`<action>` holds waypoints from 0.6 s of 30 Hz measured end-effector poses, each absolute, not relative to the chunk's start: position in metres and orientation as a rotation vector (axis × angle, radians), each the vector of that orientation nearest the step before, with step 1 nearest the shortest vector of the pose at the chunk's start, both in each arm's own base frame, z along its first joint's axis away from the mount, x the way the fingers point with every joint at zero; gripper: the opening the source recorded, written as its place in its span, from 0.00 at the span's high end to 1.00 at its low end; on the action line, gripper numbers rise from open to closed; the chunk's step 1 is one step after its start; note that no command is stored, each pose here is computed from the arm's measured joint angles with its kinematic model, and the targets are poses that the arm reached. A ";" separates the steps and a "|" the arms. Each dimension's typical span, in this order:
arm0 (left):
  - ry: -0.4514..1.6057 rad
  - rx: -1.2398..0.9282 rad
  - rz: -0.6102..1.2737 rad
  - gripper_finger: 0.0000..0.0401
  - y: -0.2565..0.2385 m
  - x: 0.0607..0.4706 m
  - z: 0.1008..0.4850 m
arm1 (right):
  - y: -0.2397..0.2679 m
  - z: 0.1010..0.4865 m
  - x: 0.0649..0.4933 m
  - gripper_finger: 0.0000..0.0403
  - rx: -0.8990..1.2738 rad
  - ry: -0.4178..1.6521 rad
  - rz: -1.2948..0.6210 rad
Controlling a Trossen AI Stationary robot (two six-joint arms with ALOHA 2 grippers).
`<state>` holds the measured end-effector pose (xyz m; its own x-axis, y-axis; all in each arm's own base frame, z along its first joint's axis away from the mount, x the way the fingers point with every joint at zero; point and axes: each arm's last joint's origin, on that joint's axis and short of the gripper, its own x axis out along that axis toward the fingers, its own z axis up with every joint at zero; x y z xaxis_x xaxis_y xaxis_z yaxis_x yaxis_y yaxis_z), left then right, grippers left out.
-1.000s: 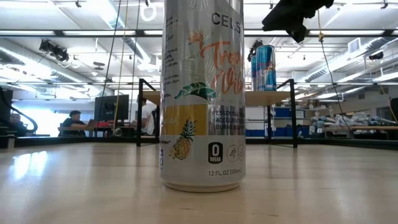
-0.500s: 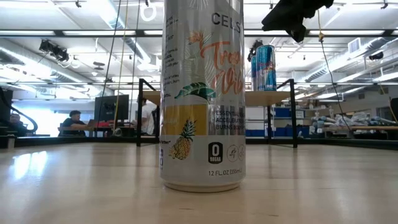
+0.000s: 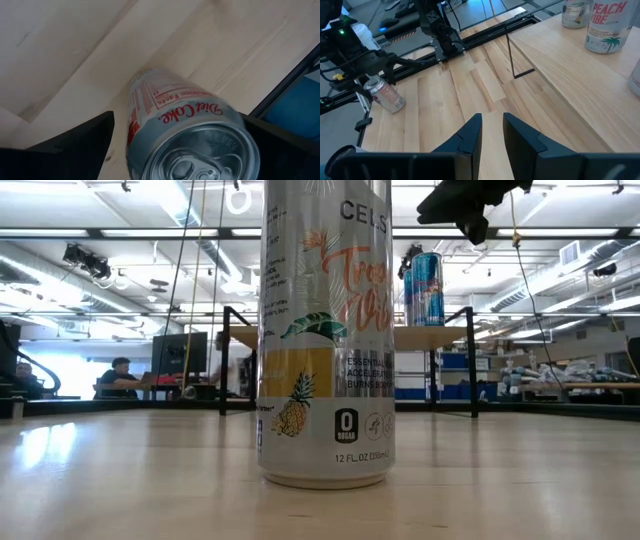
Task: Place canned beverage on shelf
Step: Put the red soda can aligned with the other red soda can on the shelf
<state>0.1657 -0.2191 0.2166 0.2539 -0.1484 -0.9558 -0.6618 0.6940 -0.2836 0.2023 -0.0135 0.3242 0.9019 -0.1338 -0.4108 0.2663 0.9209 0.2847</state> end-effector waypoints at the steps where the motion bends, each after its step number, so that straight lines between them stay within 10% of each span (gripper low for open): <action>1: 1.291 -0.768 0.399 0.00 -0.219 0.166 0.217 | -0.014 0.324 0.202 0.78 0.344 0.397 -0.211; 18: 1.321 -0.822 0.374 0.18 -0.222 0.168 0.218 | -0.013 0.324 0.202 0.78 0.343 0.397 -0.211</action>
<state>0.1675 -0.2220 0.2176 0.2422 -0.2025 -0.9489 -0.6703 0.6721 -0.3145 0.2023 -0.0135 0.3241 0.9017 -0.1333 -0.4112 0.2660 0.9210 0.2847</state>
